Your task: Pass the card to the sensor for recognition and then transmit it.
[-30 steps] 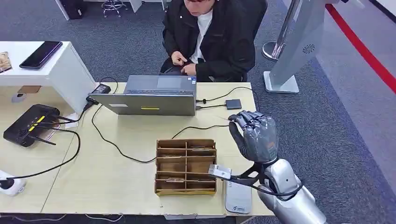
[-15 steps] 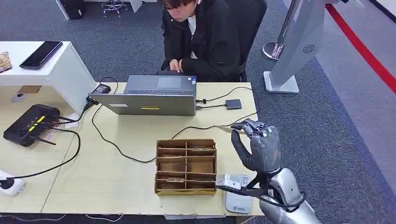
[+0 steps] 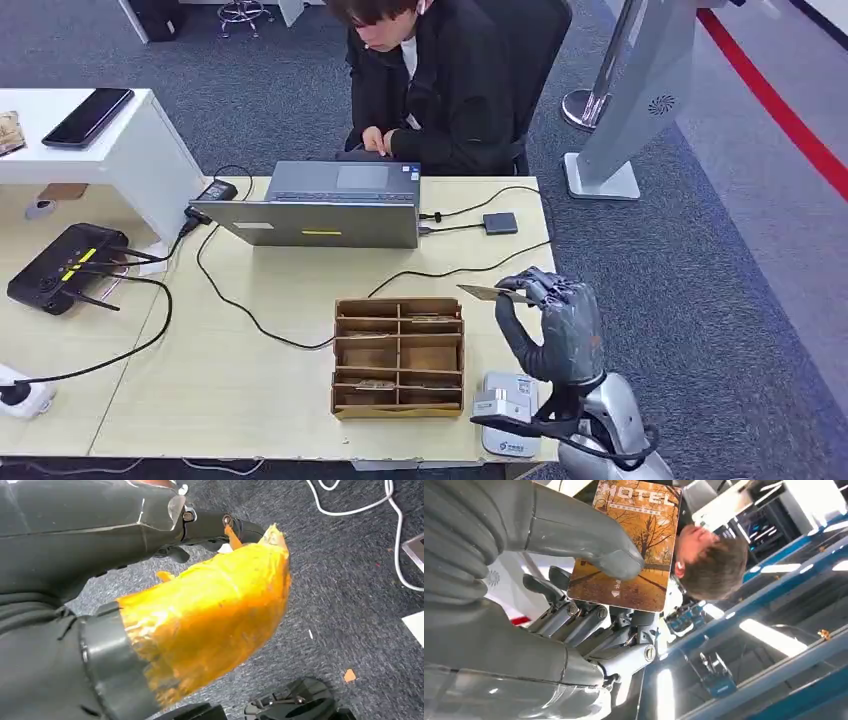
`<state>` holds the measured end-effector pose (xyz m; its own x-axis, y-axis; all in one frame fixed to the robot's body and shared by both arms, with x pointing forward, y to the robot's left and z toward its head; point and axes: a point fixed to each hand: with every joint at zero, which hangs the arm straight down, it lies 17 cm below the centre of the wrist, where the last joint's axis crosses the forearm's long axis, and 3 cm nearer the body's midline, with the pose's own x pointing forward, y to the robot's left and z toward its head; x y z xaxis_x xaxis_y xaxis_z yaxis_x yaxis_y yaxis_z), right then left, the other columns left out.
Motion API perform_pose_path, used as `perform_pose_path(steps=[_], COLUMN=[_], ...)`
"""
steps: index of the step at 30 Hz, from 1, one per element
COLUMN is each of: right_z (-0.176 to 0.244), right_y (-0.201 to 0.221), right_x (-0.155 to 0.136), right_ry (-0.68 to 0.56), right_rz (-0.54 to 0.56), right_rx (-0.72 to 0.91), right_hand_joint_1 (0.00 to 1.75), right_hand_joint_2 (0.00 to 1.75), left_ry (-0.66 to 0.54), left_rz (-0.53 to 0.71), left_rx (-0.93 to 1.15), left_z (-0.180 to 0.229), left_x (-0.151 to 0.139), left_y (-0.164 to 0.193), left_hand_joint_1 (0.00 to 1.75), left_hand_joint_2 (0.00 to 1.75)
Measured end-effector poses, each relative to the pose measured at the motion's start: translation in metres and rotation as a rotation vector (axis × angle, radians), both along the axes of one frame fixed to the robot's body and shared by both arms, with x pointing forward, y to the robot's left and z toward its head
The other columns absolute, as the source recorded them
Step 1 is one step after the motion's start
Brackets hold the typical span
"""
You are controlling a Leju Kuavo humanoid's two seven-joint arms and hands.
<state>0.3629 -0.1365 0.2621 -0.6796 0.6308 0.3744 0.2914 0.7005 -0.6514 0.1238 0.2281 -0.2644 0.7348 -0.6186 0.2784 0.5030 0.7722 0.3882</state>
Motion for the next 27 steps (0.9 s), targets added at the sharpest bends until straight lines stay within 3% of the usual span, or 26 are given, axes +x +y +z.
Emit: perform_pose_path(steps=[27], right_z=[-0.021], right_y=[0.026], right_x=[-0.017], right_ry=[0.206], right_rz=[0.258], right_rx=[0.141], right_hand_joint_1=[1.75], right_hand_joint_2=[1.75], left_ry=[-0.008], left_rz=[0.024], left_rx=[0.002], left_z=[0.000], left_x=[-0.001], left_y=[0.003], left_hand_joint_1=[0.00], left_hand_joint_2=[0.00])
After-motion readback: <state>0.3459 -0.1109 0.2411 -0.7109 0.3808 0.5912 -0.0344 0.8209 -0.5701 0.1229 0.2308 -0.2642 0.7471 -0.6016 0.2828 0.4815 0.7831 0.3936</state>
